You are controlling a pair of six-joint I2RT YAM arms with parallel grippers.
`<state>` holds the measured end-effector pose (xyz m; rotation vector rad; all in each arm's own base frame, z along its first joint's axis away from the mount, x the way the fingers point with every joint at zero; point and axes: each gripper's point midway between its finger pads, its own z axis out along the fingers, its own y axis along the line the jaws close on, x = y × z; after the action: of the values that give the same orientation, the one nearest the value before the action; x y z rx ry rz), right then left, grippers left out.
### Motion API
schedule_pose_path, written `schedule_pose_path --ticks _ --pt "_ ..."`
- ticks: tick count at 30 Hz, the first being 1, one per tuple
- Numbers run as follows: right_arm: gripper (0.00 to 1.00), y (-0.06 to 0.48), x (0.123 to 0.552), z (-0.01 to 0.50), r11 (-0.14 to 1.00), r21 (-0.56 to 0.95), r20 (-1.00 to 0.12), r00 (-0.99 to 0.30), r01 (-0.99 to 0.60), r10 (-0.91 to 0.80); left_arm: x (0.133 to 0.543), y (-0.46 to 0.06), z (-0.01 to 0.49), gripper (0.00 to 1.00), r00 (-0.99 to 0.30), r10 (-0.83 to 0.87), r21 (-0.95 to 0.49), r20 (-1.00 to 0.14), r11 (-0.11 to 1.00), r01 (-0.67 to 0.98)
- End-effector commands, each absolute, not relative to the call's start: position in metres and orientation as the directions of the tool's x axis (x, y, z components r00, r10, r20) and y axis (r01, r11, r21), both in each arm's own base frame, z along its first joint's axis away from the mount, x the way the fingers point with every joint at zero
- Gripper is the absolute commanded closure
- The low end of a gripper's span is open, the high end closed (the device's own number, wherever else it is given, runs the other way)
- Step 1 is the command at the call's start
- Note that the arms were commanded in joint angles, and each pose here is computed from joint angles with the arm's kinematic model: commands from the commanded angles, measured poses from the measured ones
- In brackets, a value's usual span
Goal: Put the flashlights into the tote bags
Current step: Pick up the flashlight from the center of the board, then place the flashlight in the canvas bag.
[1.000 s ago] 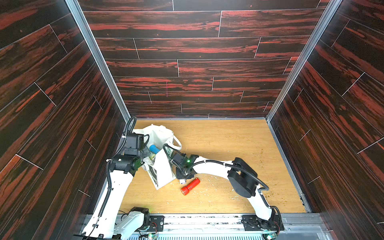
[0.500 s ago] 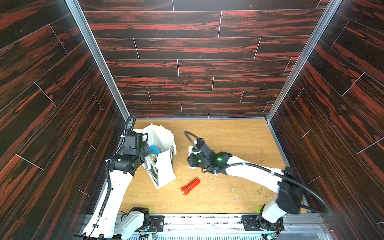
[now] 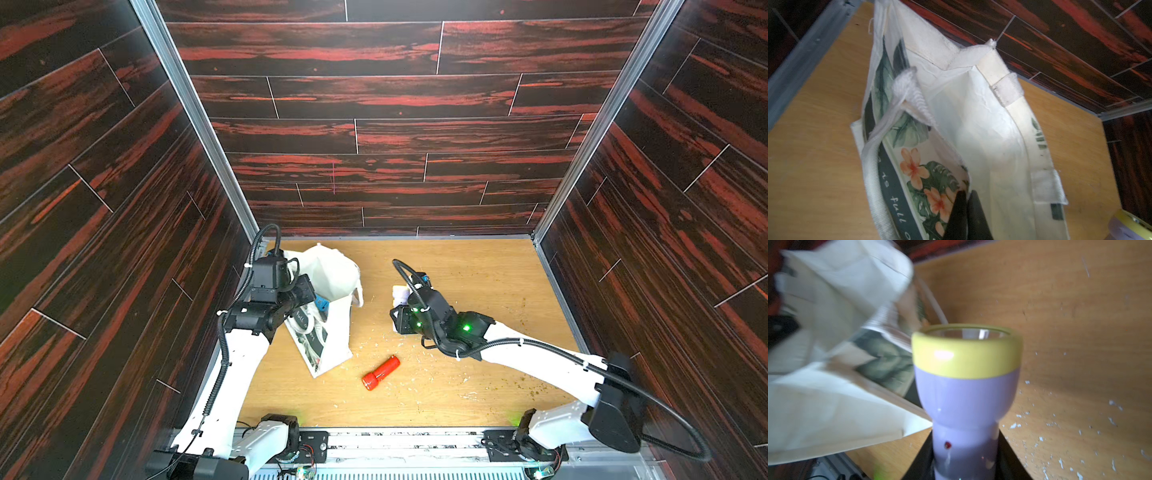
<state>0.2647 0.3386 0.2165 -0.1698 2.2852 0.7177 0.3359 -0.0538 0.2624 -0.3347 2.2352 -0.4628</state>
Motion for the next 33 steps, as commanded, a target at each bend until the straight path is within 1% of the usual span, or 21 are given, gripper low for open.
schedule_pose_path --ticks 1,5,10,14,18,23,33 --pt "1.00 0.336 0.269 0.247 0.811 0.469 -0.724 -0.678 -0.349 0.127 0.340 -0.075 0.290 1.00 -0.617 -0.351 -0.481 -0.704 0.875 0.050" --pt "1.00 0.334 0.272 0.261 0.788 0.492 -0.731 -0.667 -0.369 0.144 0.339 -0.085 0.292 1.00 -0.629 -0.333 -0.494 -0.702 0.864 0.094" --pt "1.00 0.337 0.274 0.278 0.710 0.559 -0.721 -0.675 -0.429 0.160 0.338 -0.100 0.291 1.00 -0.651 -0.295 -0.495 -0.699 0.857 0.143" --pt "1.00 0.344 0.274 0.290 0.650 0.587 -0.716 -0.684 -0.483 0.138 0.337 -0.113 0.292 1.00 -0.662 -0.255 -0.484 -0.705 0.855 0.186" --pt "1.00 0.359 0.273 0.296 0.610 0.582 -0.719 -0.691 -0.537 0.077 0.334 -0.123 0.293 1.00 -0.669 -0.224 -0.481 -0.708 0.847 0.226" --pt "1.00 0.372 0.279 0.295 0.606 0.567 -0.718 -0.696 -0.558 0.031 0.329 -0.135 0.296 1.00 -0.671 -0.186 -0.478 -0.717 0.832 0.280" --pt "1.00 0.394 0.295 0.286 0.619 0.548 -0.693 -0.719 -0.563 -0.041 0.328 -0.138 0.294 1.00 -0.674 -0.167 -0.467 -0.720 0.834 0.293"
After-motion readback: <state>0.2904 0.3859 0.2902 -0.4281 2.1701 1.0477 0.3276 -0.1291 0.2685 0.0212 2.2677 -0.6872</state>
